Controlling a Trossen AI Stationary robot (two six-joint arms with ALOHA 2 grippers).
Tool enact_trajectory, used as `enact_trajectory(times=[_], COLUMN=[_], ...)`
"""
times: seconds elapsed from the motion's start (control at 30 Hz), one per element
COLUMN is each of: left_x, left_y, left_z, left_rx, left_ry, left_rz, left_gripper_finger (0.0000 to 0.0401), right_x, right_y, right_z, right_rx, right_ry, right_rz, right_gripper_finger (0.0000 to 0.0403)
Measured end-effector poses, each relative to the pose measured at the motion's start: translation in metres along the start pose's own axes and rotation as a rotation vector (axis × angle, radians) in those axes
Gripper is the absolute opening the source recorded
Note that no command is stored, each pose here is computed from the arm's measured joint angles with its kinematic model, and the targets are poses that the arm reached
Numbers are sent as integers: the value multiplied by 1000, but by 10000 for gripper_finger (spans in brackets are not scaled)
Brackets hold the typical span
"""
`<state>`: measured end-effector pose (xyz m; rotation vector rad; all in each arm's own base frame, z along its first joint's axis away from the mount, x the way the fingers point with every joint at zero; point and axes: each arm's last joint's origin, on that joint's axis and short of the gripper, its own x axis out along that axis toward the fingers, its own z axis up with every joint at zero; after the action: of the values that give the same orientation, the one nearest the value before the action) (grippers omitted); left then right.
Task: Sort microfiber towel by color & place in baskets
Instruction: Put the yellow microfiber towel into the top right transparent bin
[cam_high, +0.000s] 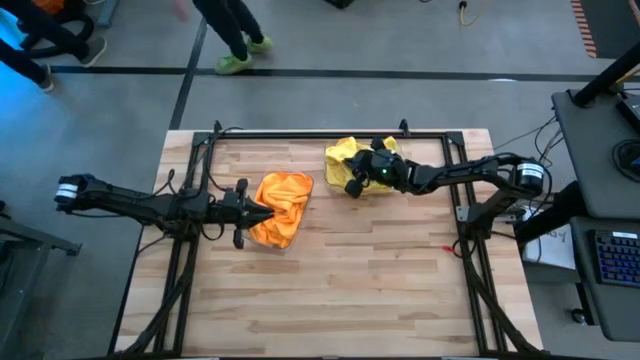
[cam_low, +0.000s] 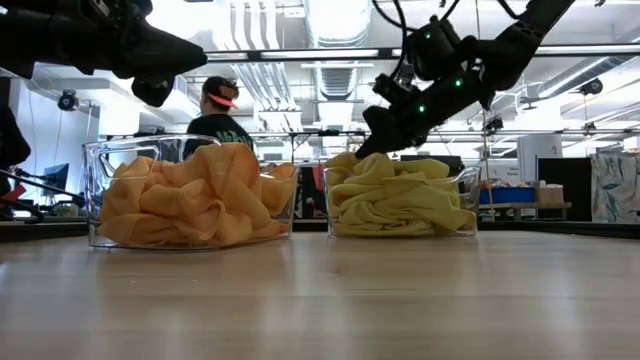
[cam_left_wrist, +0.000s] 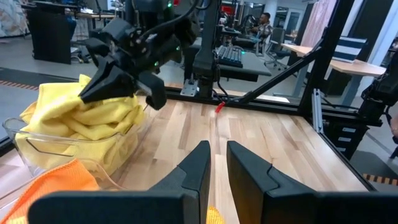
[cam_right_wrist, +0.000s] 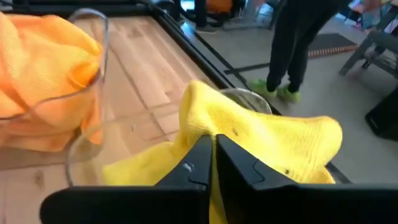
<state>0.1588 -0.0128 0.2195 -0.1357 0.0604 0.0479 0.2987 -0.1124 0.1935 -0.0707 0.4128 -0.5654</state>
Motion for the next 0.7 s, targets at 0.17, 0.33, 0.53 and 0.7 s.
enact_trajectory(times=[0.17, 0.33, 0.53, 0.7], left_x=[0, 0, 0, 0], left_y=[0, 0, 0, 0], left_z=[0, 0, 0, 0], left_rx=[-5, -7, -7, -7], left_ry=[1, 1, 1, 1], left_rz=[0, 0, 0, 0], left_gripper_finger=[38, 38, 38, 38], right_x=[10, 19, 25, 28], right_y=[1, 4, 7, 6], right_z=[-12, -23, -30, -35], right_rx=[12, 4, 23, 39], right_ry=[45, 77, 83, 96], right_rz=[-5, -1, 19, 21], right_gripper_finger=[13, 13, 13, 13])
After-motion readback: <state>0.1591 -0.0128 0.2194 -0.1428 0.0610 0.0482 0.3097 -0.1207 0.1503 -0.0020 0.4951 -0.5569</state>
